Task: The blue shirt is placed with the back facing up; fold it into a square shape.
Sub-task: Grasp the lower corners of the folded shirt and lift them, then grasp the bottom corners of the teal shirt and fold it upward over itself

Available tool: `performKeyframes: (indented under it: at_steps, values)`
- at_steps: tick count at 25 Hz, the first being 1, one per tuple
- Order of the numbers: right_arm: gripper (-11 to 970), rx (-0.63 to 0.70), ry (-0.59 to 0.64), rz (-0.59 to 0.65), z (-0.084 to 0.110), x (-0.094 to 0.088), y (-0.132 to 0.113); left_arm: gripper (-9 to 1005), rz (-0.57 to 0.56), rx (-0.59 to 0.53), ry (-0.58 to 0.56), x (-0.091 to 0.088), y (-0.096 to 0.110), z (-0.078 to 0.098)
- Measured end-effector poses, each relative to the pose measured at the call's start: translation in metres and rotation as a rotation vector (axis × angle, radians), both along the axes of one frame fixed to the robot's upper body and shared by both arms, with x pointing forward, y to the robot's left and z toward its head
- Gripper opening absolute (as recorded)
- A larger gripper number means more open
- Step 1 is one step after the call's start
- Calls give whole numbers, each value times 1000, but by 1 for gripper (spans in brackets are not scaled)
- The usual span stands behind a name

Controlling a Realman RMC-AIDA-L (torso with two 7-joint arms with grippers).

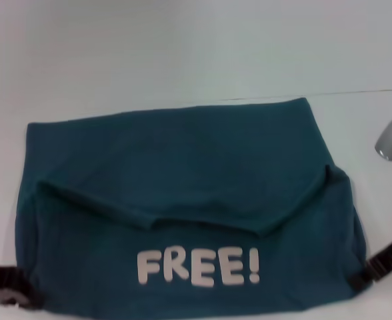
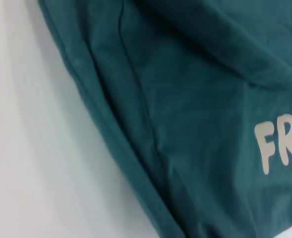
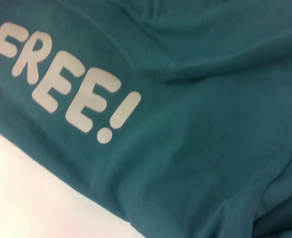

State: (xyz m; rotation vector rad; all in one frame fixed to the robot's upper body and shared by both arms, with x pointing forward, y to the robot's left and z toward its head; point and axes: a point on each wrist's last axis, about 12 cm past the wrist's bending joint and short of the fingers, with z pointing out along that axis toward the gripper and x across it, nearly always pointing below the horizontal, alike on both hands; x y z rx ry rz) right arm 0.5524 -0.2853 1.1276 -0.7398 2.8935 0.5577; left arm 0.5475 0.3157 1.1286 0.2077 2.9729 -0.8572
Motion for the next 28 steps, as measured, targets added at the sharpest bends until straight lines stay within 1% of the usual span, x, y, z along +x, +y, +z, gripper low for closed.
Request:
performKeyframes:
  at_steps: [5, 6, 7, 12, 17, 23, 26, 27, 28]
  values:
    - [106, 5, 67, 54, 0, -16, -3, 142, -43, -31, 69, -17, 2, -5]
    - [106, 11, 93, 69, 0, -22, -5, 143, -61, -45, 94, -22, 2, -6]
    - [106, 11, 93, 69, 0, -22, -5, 143, -61, -45, 94, -22, 2, -6]
    - [106, 31, 146, 104, 2, -37, -9, 146, -107, -62, 153, -36, 5, -5]
    - [106, 13, 192, 123, -5, -48, -10, 149, -114, -49, 196, -47, 10, -5]
    - [107, 16, 222, 150, -11, -56, -6, 153, -127, -53, 227, -56, 11, -13]
    - [107, 57, 200, 154, -9, -55, -6, 155, -131, -82, 219, -57, 10, -14]
    - [107, 73, 182, 147, -6, -53, -8, 155, -123, -130, 199, -56, 10, -14]
    - [107, 87, 167, 139, -3, -52, -10, 156, -118, -141, 191, -56, 10, -13]
